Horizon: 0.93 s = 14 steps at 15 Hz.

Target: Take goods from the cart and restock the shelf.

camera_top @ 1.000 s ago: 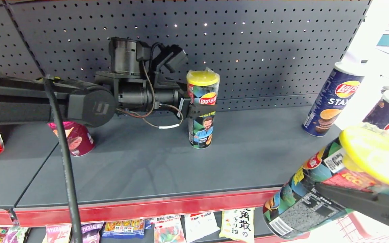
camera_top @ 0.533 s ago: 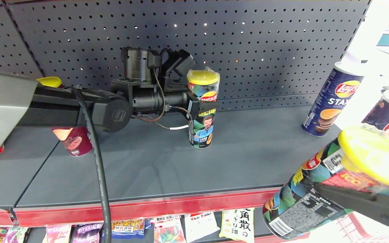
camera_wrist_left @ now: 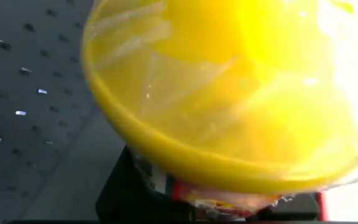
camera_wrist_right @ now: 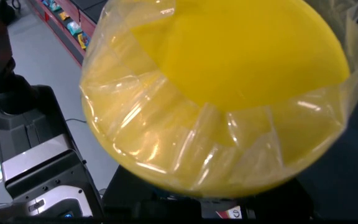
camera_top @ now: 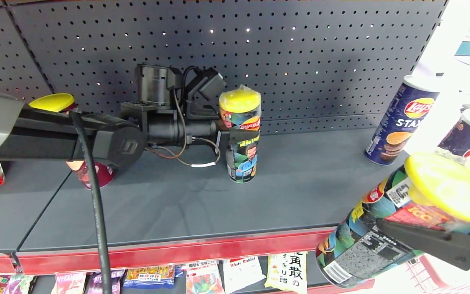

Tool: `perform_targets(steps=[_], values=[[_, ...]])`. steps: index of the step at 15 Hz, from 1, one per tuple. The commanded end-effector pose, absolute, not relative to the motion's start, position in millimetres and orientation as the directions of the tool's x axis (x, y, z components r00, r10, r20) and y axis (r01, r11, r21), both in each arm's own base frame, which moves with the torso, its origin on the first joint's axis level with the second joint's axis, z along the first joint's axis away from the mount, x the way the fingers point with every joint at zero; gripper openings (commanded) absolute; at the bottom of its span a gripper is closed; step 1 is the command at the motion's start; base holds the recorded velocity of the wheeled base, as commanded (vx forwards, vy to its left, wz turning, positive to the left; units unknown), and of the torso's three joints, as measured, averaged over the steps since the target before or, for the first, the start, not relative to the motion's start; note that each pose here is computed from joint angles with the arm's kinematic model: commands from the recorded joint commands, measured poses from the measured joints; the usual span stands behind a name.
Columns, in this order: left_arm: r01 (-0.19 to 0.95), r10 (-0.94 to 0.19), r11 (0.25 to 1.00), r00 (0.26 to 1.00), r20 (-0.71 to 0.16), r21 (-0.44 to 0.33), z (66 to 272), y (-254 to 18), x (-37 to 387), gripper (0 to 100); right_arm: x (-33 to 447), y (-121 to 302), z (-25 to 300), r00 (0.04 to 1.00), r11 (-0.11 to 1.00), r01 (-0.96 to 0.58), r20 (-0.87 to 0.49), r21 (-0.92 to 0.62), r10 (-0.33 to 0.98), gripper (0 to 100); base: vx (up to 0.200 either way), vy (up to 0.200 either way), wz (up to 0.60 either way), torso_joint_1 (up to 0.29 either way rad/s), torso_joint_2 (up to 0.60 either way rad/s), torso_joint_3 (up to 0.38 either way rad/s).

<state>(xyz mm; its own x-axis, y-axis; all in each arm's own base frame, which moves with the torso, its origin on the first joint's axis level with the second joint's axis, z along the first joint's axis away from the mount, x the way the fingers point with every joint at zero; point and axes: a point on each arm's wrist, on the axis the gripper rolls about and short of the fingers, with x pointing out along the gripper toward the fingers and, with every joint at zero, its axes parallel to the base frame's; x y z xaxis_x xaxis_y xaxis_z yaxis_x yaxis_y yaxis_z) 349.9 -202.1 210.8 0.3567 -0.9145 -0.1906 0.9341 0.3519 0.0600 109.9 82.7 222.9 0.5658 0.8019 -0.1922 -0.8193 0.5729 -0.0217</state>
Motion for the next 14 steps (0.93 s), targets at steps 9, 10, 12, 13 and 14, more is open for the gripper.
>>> perform_targets(steps=[9, 10, 12, 13, 14], values=[[0.990, -0.977, 0.134, 0.137, -0.165, 0.032, 220.5, -206.7, 312.4, 0, 113.5, 85.1, 220.8, 0.563, 0.572, -0.820, -0.208, -0.016, 0.800, 0, 0.000, 0.000, 0.00, 0.000, 0.00, 0.000], [0.991, -0.977, 0.129, 0.132, -0.169, 0.030, 218.8, -207.9, 311.1, 0, 113.7, 85.4, 220.6, 0.561, 0.571, -0.821, -0.209, -0.015, 0.801, 0, 0.000, 0.000, 0.00, 0.000, 0.00, 0.000], [0.991, -0.976, 0.122, 0.129, -0.176, 0.046, 215.4, -208.5, 310.9, 0, 113.7, 85.3, 220.1, 0.561, 0.571, -0.821, -0.210, -0.014, 0.801, 0, 0.000, 0.000, 0.00, 0.000, 0.00, 0.000], [0.992, -0.975, 0.120, 0.127, -0.183, 0.048, 212.4, -208.1, 310.2, 0, 113.8, 85.3, 220.6, 0.562, 0.572, -0.820, -0.209, -0.015, 0.800, 0, 0.000, 0.000, 0.00, 0.000, 0.00, 0.000], [0.992, -0.975, 0.119, 0.127, -0.184, 0.050, 212.0, -208.0, 310.1, 0, 113.7, 85.4, 220.6, 0.561, 0.571, -0.821, -0.209, -0.015, 0.801, 0, 0.000, 0.000, 0.00, 0.000, 0.00, 0.000]])
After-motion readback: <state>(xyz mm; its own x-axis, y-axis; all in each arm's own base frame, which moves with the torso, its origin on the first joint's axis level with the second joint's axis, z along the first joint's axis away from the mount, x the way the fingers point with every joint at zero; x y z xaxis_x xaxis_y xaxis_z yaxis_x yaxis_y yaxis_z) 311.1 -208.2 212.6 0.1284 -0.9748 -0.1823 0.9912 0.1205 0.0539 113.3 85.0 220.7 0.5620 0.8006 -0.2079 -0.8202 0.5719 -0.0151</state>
